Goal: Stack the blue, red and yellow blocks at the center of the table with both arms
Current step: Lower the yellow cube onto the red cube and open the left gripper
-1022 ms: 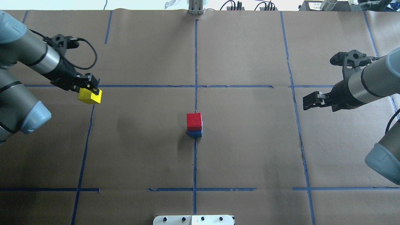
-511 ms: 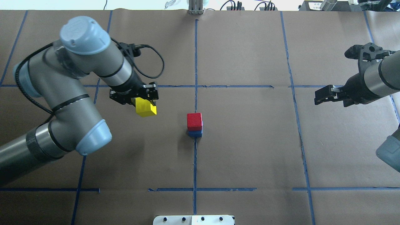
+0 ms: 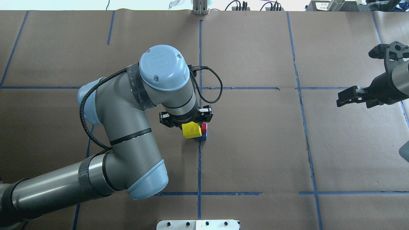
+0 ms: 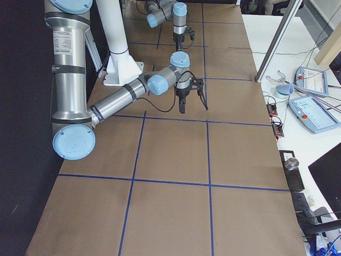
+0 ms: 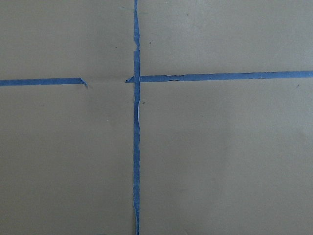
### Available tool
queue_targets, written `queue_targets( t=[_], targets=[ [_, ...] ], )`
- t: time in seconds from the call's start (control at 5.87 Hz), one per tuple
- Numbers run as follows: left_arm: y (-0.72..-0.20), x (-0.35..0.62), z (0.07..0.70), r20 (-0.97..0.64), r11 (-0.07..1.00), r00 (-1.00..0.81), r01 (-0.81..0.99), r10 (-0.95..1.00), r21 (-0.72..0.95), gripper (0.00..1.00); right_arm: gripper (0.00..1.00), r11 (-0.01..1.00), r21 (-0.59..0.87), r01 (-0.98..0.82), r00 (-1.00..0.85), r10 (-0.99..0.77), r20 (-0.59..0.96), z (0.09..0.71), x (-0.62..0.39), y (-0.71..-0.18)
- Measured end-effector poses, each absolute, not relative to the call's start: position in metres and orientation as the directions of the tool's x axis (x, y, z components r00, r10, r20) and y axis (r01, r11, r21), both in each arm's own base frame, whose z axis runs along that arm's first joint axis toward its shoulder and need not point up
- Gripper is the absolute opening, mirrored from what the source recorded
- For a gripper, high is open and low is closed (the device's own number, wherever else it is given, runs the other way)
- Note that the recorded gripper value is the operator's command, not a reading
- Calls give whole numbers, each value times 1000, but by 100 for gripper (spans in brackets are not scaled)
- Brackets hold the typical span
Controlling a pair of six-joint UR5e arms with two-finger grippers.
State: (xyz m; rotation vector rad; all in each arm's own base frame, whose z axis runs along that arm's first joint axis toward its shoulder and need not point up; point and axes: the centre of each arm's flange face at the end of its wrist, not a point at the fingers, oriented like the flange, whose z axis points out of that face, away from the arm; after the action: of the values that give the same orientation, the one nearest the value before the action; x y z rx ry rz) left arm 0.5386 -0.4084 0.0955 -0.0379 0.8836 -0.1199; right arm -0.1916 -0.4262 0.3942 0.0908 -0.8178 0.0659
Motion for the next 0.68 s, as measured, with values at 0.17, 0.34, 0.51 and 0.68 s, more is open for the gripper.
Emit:
queue_targets(
  t=[0.17, 0.34, 0.51, 0.68],
  targets=[
    [-414, 548, 96, -756, 992, 642, 101, -125, -79, 0, 100, 994, 55, -93, 682, 23, 731, 395, -192, -426],
    [-420, 555, 94, -747, 991, 652, 114, -128, -70, 0, 100, 994, 55, -93, 683, 23, 730, 395, -191, -426],
    [-423, 559, 91, -745, 991, 655, 119, -128, -65, 0, 100, 994, 54, -93, 683, 24, 730, 395, -192, -426],
    [-425, 562, 91, -743, 991, 657, 121, -128, -65, 0, 100, 994, 53, -93, 683, 25, 730, 396, -192, -426]
  ],
)
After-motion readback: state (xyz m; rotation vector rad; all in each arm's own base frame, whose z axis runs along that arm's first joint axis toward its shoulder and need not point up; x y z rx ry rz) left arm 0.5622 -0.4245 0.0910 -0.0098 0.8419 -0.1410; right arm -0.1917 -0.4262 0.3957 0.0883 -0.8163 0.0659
